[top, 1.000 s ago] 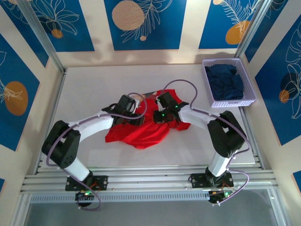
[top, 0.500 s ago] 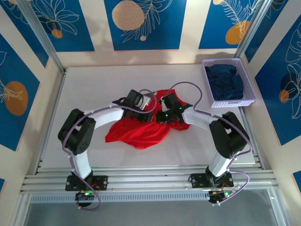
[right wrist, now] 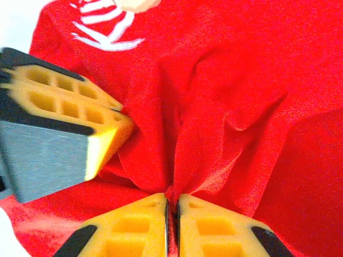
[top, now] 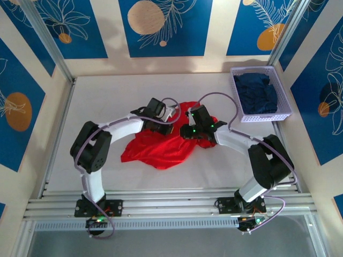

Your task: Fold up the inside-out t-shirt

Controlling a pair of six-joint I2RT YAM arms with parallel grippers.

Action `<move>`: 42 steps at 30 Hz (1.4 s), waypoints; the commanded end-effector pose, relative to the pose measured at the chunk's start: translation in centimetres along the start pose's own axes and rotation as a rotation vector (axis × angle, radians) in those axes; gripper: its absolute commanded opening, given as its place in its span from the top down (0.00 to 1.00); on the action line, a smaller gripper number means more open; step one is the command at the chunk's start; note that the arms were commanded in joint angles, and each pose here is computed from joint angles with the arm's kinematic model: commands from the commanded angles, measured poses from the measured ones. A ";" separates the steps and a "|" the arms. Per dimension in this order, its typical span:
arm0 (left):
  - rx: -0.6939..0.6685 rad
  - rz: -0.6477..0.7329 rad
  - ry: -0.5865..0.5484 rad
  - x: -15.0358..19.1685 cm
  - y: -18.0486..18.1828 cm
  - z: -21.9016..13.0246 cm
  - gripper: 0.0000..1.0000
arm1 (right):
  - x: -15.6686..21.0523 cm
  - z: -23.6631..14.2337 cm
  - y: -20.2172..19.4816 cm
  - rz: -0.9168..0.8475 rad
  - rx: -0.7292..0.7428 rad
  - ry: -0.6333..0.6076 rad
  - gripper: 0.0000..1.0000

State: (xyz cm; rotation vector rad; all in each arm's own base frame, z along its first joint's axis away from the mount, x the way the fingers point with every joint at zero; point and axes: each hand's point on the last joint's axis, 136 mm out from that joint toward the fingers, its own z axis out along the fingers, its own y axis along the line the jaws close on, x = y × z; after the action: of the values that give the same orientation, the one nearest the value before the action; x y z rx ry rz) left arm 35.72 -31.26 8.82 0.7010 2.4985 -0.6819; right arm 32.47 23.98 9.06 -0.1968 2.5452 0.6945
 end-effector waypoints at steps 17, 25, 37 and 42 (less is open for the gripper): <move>0.112 -0.053 -0.336 -5.8 -5.6 -16.2 1.00 | -0.2 -5.7 1.3 -0.248 -0.022 -0.198 0.72; 0.112 -0.069 -0.335 -5.2 -5.8 -17.2 1.00 | -0.3 -7.2 8.3 -0.550 -0.118 -0.335 0.58; 0.100 -0.068 -0.334 -4.9 -5.7 -17.4 1.00 | -4.6 -2.9 10.2 -0.537 -0.018 -0.382 0.59; -0.069 -0.082 -0.354 -5.2 -2.8 -17.7 1.00 | -2.5 -4.6 11.1 -0.522 -0.202 -0.303 0.96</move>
State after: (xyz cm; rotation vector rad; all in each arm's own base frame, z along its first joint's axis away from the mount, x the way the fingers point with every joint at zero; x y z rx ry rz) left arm 31.97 -27.19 25.61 0.4753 2.2302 -0.8045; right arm 31.24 30.67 16.07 -0.7037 2.0669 0.5399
